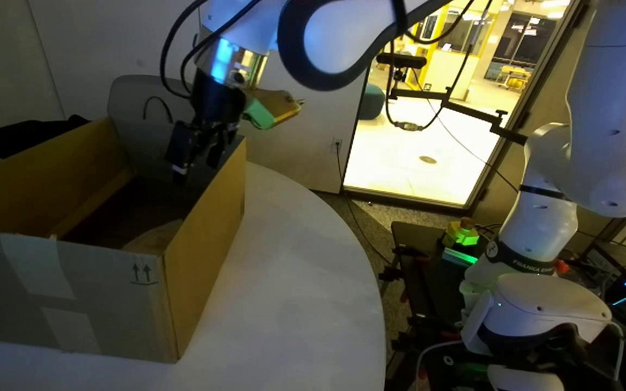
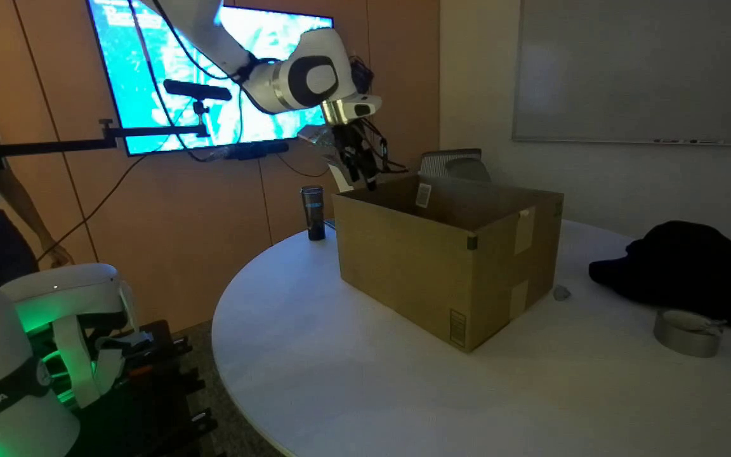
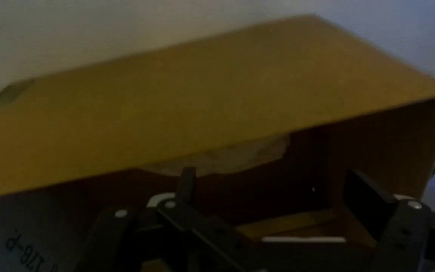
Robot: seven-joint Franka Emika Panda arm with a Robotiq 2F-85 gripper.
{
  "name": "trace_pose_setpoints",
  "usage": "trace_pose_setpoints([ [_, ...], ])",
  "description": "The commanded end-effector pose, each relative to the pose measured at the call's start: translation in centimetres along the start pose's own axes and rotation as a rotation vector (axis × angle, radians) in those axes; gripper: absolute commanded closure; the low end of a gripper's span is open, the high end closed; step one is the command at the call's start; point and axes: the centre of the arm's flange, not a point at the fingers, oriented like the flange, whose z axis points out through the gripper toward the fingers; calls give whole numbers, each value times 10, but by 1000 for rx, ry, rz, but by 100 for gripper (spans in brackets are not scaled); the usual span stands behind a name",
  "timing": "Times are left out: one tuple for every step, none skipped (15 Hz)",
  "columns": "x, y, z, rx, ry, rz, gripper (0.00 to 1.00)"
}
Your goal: Put the marker on the towel, fold the towel, and then put the folded towel in the box
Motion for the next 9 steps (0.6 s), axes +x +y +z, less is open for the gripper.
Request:
trace_pose_setpoints([
  [-56, 26, -69, 29, -160, -41, 0],
  [-70, 31, -82, 34, -198, -48, 0],
  [-86, 35, -94, 28, -232, -53, 0],
  [-100, 42, -108, 24, -255, -54, 0],
  [-117, 47, -118, 18, -274, -64, 0],
  [-132, 52, -127, 14, -289, -75, 0],
  [-147, 57, -135, 15, -299, -88, 0],
  [-162, 61, -142, 15, -305, -103, 0],
  [-175, 66, -149, 14, -307, -118, 0],
])
